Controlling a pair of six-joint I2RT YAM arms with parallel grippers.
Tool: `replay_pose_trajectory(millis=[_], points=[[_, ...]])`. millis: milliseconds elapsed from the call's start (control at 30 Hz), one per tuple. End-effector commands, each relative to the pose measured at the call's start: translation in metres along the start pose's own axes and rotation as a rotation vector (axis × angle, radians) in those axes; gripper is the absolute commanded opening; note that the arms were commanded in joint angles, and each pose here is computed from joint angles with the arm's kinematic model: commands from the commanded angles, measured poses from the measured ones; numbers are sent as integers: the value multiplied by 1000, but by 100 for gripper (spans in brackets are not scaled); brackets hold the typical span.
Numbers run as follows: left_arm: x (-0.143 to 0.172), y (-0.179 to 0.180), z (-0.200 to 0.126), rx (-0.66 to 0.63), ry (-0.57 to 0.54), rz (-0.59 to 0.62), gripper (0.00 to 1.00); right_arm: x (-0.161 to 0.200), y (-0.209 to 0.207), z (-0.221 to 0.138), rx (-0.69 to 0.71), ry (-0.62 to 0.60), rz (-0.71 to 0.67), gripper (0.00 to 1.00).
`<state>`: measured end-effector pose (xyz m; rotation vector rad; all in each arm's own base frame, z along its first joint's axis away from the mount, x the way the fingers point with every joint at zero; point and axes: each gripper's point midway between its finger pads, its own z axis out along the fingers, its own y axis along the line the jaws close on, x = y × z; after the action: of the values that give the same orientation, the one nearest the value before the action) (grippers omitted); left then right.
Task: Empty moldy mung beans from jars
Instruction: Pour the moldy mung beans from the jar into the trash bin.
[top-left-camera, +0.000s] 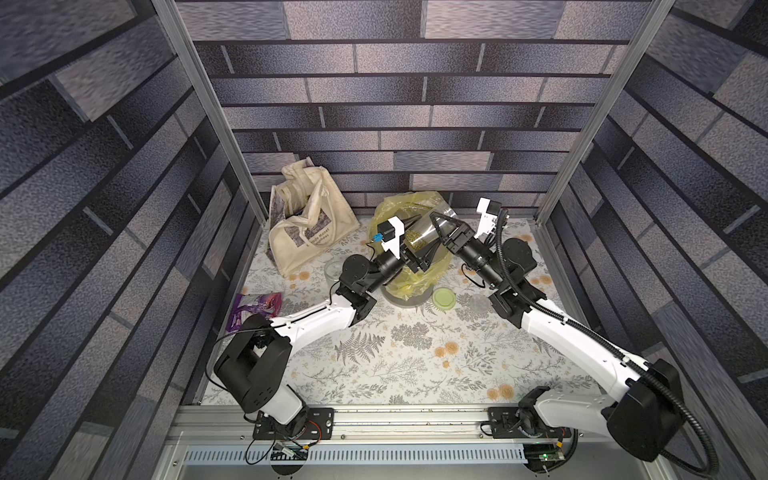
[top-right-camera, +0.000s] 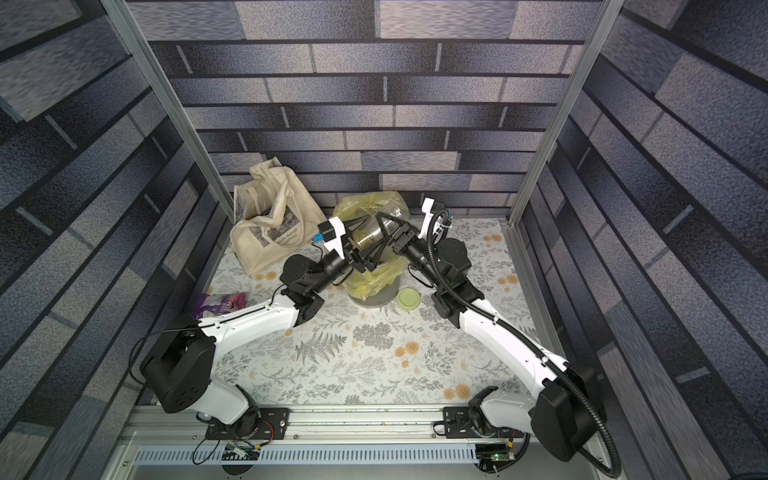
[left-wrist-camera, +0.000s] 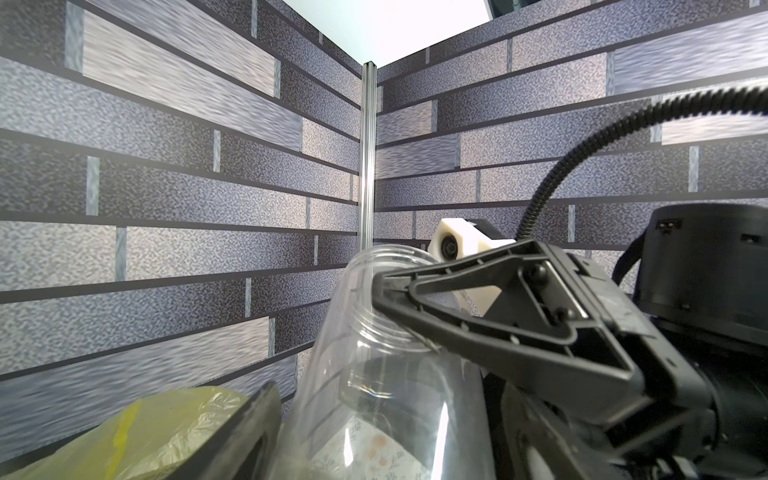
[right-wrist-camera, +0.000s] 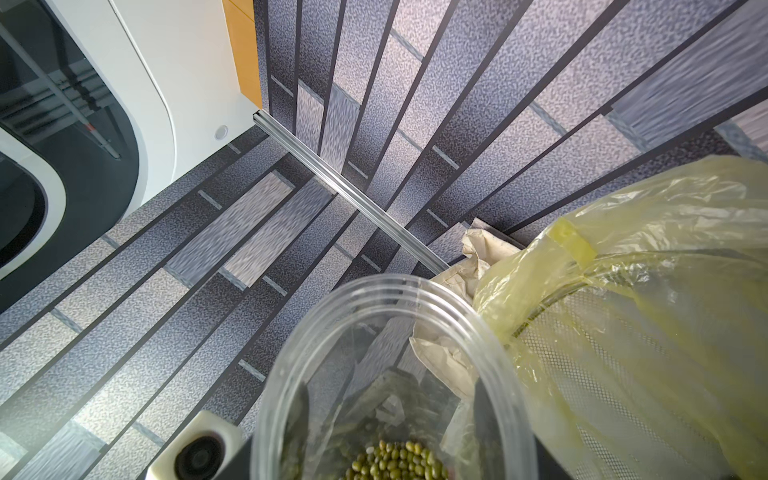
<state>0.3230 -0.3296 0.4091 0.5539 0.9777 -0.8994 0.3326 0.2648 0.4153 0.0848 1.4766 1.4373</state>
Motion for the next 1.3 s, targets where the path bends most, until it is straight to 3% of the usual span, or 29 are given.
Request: replay_pose_trajectory(millis=[0, 233, 433, 633, 767, 867, 1167, 1267], points=[[-20, 4, 6, -2, -69, 3, 85, -6, 17, 4, -70, -7, 1, 38], [-16, 8, 7, 1, -71, -7, 80, -2, 18, 13, -101, 8, 40, 39], [-20, 16, 2, -12, -95, -23, 67, 1, 12, 15, -99, 13, 54, 39], [-20, 23, -2, -17, -86, -54, 63, 0, 12, 13, -94, 7, 37, 45], [-25, 20, -2, -1, -36, -64, 61, -3, 11, 12, -83, 1, 8, 57], [-29, 17, -2, 3, -14, -59, 60, -5, 14, 12, -86, -3, -8, 59], [-29, 20, -2, -9, -15, -82, 58, -9, 19, 21, -133, -20, 18, 79], [-30, 22, 0, -15, -15, -86, 57, -8, 24, 26, -164, -4, 27, 98]])
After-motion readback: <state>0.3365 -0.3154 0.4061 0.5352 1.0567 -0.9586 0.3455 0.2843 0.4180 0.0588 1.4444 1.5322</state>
